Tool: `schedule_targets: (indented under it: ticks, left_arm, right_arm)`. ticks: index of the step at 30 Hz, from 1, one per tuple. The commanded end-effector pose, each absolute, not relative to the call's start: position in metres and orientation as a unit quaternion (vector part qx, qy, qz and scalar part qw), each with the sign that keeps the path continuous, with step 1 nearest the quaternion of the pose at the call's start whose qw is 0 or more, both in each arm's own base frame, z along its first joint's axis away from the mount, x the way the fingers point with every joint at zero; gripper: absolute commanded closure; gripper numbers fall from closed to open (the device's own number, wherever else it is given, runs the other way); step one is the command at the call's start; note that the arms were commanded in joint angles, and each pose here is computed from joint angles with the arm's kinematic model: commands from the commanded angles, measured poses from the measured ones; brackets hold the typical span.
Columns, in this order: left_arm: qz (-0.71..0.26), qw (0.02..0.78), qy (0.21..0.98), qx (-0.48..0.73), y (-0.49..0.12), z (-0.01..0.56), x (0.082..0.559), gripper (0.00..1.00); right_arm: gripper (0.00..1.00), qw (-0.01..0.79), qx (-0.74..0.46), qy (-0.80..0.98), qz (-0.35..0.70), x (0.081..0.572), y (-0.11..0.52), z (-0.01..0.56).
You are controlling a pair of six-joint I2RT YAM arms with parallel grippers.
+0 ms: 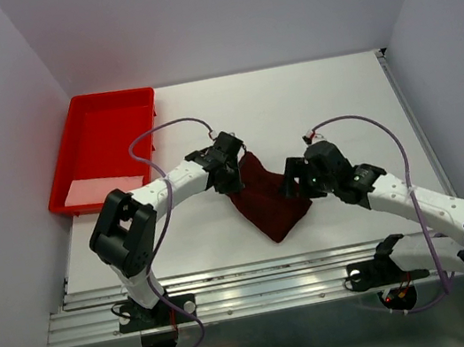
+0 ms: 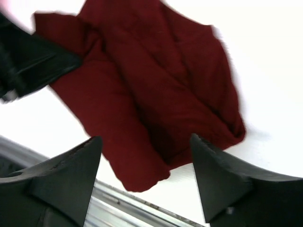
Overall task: Roll the t-shirts
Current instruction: Roll the T-shirt to the center of the board.
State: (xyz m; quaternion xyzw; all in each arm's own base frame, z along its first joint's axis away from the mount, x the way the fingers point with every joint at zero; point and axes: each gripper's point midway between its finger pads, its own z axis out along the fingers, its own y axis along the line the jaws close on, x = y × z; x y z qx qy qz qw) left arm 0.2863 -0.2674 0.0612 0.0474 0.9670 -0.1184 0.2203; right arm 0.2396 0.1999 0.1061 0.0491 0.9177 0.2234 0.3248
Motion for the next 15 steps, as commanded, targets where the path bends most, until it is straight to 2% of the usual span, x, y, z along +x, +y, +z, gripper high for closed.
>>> schedule_targets:
  ticks: [1,11,13,15]
  left_arm:
    - [-0.137,0.241,0.959,0.06,-0.277,0.075,0.299,1.0]
    - [-0.137,0.24,0.959,0.059,-0.278,0.074,0.3,1.0]
    - [-0.137,0.239,0.96,0.059,-0.278,0.072,0.3,1.0]
    - [-0.137,0.238,0.96,0.058,-0.278,0.071,0.3,1.0]
  right_arm:
    - [0.17,0.305,-0.005,0.913,0.272,0.232,0.22,0.119]
    - [0.11,0.242,-0.071,0.916,0.311,0.212,0.242,0.093]
    - [0.11,0.233,-0.083,0.914,0.321,0.207,0.247,0.09]
    - [0.16,0.226,-0.092,0.912,0.329,0.202,0.252,0.088]
